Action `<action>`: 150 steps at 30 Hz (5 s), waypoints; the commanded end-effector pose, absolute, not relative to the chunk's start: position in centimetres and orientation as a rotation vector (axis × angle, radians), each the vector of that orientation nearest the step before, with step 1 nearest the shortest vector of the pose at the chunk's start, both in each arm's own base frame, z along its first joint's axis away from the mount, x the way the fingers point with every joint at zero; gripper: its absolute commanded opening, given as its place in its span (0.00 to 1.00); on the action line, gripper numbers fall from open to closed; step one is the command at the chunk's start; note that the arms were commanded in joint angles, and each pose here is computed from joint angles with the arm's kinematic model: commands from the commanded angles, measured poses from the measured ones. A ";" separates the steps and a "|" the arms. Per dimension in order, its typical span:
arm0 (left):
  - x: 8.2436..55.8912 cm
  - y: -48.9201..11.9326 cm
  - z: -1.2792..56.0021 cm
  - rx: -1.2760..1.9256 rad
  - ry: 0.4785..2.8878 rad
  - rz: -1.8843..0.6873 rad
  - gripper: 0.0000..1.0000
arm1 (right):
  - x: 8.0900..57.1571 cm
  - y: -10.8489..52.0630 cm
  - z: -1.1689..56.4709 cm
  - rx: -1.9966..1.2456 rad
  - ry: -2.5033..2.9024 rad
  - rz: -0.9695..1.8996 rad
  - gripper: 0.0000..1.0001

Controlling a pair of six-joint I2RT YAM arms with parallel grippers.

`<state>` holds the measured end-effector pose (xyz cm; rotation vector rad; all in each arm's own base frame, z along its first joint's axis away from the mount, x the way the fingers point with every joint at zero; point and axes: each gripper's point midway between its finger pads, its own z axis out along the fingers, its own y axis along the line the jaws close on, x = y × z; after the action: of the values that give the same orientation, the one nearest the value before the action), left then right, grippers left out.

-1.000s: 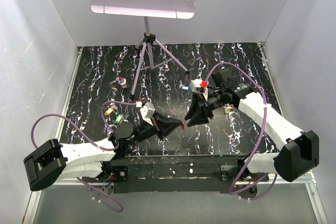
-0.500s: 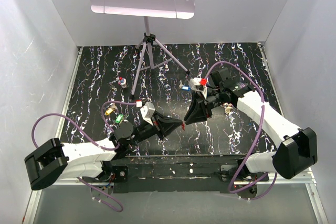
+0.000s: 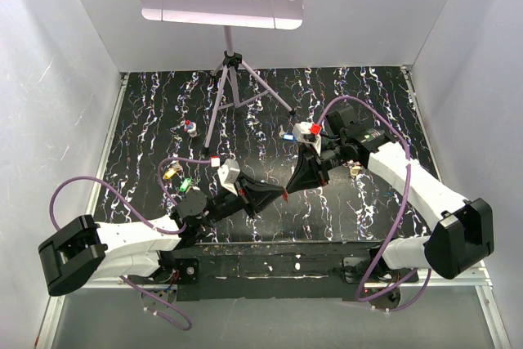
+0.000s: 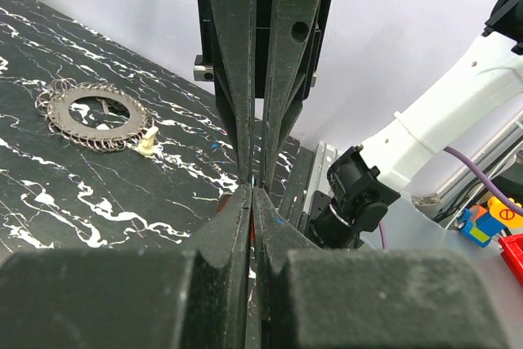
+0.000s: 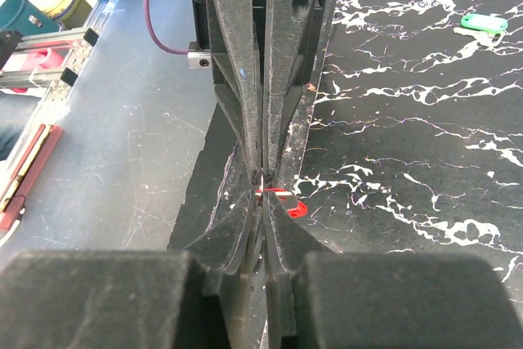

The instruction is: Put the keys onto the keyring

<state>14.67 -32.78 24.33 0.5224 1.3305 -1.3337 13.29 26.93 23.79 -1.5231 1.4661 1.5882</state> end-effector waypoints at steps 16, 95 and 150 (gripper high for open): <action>14.2 -28.4 21.7 0.626 1.555 -1.160 0.68 | 13.7 23.6 19.8 -1.782 1.657 1.228 0.01; 13.7 -34.5 20.4 0.697 1.683 -1.666 0.00 | 11.3 25.5 20.0 -1.876 1.848 1.521 0.34; 17.9 -28.8 33.3 0.114 1.064 -1.667 0.00 | 17.0 28.9 30.8 -1.266 1.592 1.583 0.26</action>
<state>19.05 -30.52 29.13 0.1310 1.2679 -1.6279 16.84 29.13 29.62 -1.2681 1.6373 1.5981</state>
